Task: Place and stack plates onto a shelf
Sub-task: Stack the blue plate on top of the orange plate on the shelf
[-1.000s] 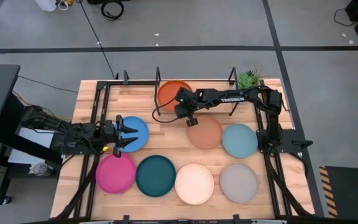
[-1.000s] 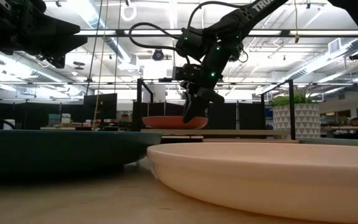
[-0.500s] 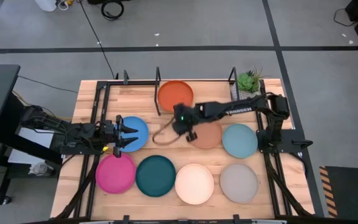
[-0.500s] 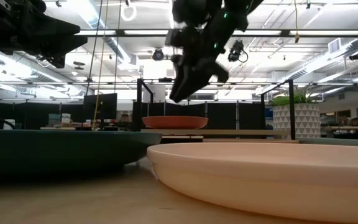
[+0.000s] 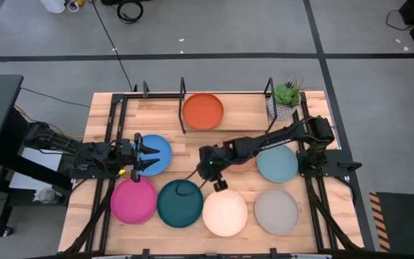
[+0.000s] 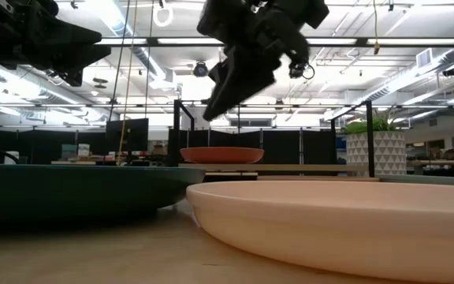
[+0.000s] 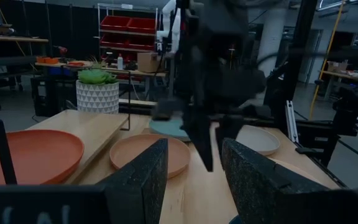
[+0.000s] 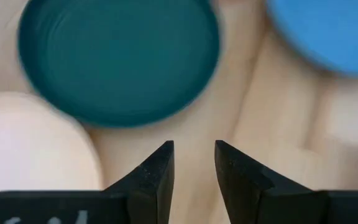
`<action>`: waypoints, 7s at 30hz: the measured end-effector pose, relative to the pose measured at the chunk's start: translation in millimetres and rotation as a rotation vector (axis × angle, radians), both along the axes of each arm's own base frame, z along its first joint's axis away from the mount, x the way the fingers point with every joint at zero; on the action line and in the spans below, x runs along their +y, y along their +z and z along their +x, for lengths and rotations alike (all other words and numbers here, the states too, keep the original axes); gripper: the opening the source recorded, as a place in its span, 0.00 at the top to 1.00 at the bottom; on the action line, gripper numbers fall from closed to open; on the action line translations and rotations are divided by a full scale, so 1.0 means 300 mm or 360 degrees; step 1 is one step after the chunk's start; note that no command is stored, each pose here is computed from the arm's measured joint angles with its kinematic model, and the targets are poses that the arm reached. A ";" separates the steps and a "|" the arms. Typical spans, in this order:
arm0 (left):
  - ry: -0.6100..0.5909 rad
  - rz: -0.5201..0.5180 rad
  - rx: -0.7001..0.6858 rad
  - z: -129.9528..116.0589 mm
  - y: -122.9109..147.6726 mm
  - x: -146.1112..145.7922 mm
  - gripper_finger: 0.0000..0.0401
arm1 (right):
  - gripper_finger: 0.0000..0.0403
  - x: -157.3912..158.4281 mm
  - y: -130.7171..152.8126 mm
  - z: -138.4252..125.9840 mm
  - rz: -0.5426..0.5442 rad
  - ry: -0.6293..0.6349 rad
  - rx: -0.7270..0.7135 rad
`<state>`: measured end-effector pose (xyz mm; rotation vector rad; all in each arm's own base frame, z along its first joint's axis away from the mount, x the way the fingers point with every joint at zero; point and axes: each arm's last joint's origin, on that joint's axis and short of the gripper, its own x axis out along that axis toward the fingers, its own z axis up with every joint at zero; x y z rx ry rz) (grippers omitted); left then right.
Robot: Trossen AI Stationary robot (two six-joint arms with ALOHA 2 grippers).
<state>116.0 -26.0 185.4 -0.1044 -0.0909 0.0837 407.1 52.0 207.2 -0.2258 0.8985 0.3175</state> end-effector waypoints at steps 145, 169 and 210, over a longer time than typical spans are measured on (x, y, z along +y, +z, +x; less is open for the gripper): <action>-0.0161 0.0763 0.1540 0.440 0.236 -0.212 0.53 | 0.92 0.092 0.063 -0.033 -0.0789 0.0254 0.0092; 0.0124 0.0605 0.0937 0.189 0.103 -0.265 0.55 | 0.92 0.111 0.101 -0.126 -0.1278 0.0086 0.0321; 0.0285 0.0360 0.0855 0.178 0.075 -0.257 0.55 | 0.92 -0.475 0.013 -0.064 -0.1279 -0.0073 0.0268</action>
